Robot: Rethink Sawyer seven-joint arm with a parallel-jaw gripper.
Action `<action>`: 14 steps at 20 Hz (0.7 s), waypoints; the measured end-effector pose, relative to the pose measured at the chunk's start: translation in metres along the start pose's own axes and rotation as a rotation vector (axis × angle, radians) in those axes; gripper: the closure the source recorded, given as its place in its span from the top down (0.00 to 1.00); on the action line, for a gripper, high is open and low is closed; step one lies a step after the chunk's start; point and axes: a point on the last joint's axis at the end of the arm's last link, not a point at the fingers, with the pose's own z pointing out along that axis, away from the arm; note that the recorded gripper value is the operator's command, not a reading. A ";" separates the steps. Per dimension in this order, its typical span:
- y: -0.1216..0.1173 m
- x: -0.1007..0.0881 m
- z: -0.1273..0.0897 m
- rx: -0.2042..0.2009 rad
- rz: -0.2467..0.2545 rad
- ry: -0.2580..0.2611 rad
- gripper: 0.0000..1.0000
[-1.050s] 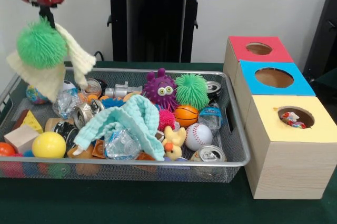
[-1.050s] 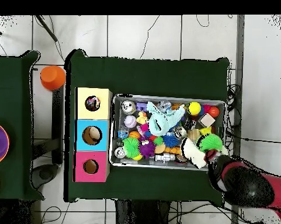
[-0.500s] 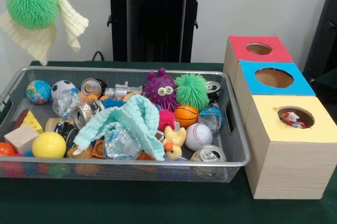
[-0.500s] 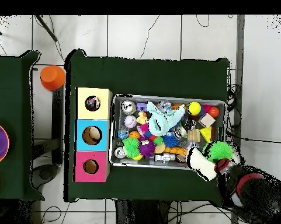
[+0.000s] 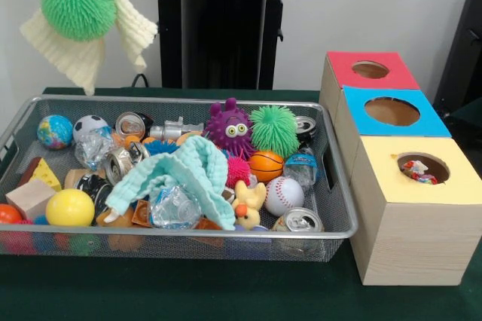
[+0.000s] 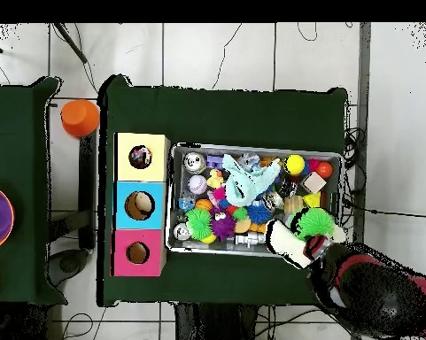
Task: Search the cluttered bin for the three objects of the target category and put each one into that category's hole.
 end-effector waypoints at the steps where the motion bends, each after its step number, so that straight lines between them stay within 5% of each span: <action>1: 0.002 0.000 0.000 0.000 -0.004 0.000 0.00; 14: 0.014 0.003 0.002 -0.001 -0.026 0.003 0.00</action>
